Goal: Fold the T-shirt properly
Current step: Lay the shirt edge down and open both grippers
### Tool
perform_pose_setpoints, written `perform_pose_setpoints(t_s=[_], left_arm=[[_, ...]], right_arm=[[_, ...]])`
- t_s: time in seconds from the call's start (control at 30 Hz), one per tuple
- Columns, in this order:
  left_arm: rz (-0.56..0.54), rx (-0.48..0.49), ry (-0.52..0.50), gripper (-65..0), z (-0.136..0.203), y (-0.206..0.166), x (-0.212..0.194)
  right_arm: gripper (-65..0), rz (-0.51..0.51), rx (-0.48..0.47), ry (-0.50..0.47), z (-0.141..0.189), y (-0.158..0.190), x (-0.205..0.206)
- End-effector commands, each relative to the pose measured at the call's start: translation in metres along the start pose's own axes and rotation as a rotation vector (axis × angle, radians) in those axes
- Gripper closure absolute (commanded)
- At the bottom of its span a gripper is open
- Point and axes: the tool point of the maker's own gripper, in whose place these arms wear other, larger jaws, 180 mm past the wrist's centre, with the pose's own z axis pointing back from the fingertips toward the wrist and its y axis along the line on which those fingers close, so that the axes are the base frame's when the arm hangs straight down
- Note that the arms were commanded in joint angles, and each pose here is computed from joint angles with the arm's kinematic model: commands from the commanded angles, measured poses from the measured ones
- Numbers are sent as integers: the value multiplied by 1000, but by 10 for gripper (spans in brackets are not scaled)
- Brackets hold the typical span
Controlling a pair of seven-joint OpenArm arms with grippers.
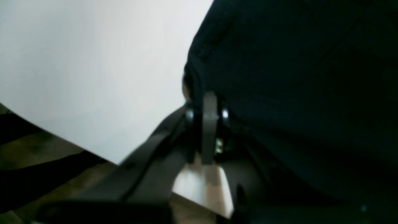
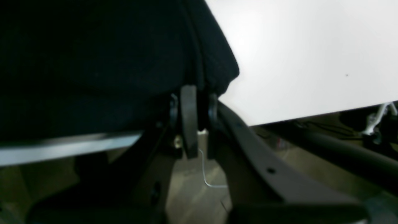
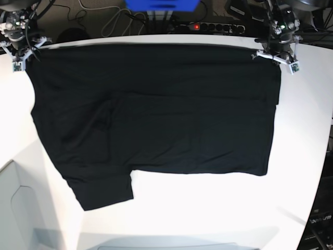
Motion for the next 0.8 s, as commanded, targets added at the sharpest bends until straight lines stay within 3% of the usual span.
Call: perform_pose_setpoints(t_s=[0.0, 0.07, 0.13, 0.33, 0.5, 0.7, 0.77], left_arm=[[-3, 1, 95, -16, 3, 2, -23], [-2, 1, 96, -42, 3, 1, -24], [-4, -1, 87, -102, 4, 0, -21], [-20, -6, 45, -331, 14, -2, -7], [-21, -6, 34, -341, 15, -2, -3], [-33, -11, 15, -344, 22, -3, 2], [-39, -22, -19, -380, 29, -9, 13]], right_arm=[[0, 25, -33, -22, 7, -10, 8], [-5, 34, -40, -32, 10, -11, 13], [-61, 33, -41, -40, 11, -10, 15], [-306, 79, 31, -34, 12, 5, 11], [-398, 72, 32, -33, 12, 6, 10], [-398, 51, -20, -74, 21, -7, 21], [-398, 59, -29, -93, 25, -8, 28]])
